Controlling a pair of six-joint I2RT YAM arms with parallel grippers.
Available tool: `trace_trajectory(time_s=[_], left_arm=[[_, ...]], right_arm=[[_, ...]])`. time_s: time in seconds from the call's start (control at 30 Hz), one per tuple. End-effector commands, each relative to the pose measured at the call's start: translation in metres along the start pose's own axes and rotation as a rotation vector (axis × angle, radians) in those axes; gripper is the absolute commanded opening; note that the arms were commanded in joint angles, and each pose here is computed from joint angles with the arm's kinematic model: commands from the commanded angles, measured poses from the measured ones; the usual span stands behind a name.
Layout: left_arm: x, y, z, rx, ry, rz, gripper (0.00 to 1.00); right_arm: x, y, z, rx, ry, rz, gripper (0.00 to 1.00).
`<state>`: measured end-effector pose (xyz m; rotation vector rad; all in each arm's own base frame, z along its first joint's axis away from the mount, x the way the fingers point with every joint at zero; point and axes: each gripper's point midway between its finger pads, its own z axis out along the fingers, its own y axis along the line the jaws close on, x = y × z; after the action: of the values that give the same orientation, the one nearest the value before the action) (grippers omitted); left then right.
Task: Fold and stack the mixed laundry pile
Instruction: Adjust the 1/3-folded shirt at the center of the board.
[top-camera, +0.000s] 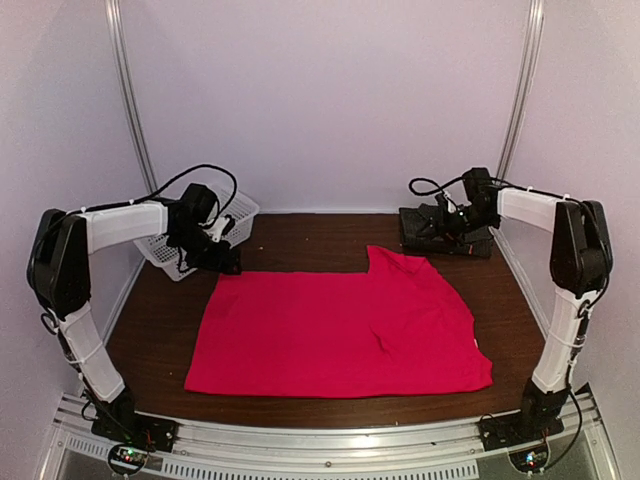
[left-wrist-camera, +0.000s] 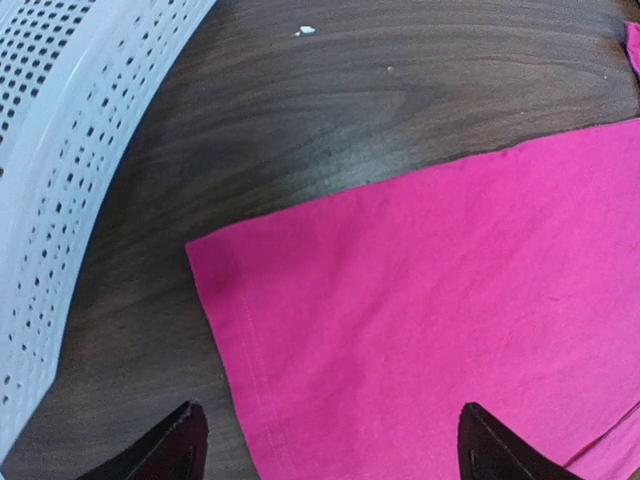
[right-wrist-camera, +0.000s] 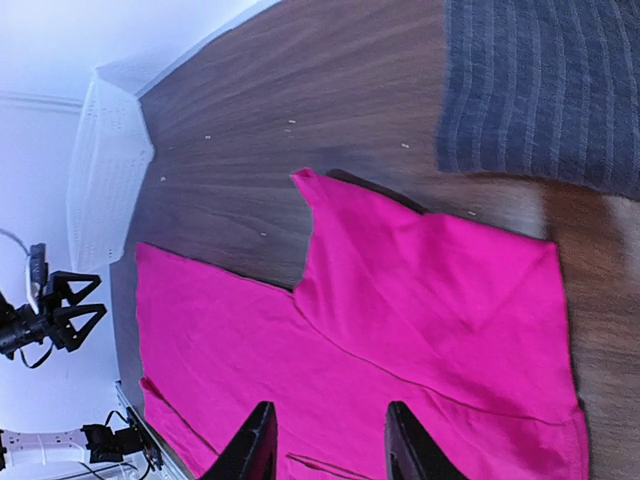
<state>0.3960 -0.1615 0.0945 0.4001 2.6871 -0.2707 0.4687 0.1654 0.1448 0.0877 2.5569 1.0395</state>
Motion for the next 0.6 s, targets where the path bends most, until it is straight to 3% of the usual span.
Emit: trace_trajectory(time_s=[0.0, 0.57], left_arm=[[-0.017, 0.007, 0.0, -0.033, -0.004, 0.146, 0.87], [-0.015, 0.01, 0.004, -0.047, 0.007, 0.102, 0.85]], right_arm=[[0.032, -0.041, 0.011, 0.14, 0.113, 0.009, 0.36], [0.044, -0.074, 0.068, 0.195, 0.153, 0.114, 0.45]])
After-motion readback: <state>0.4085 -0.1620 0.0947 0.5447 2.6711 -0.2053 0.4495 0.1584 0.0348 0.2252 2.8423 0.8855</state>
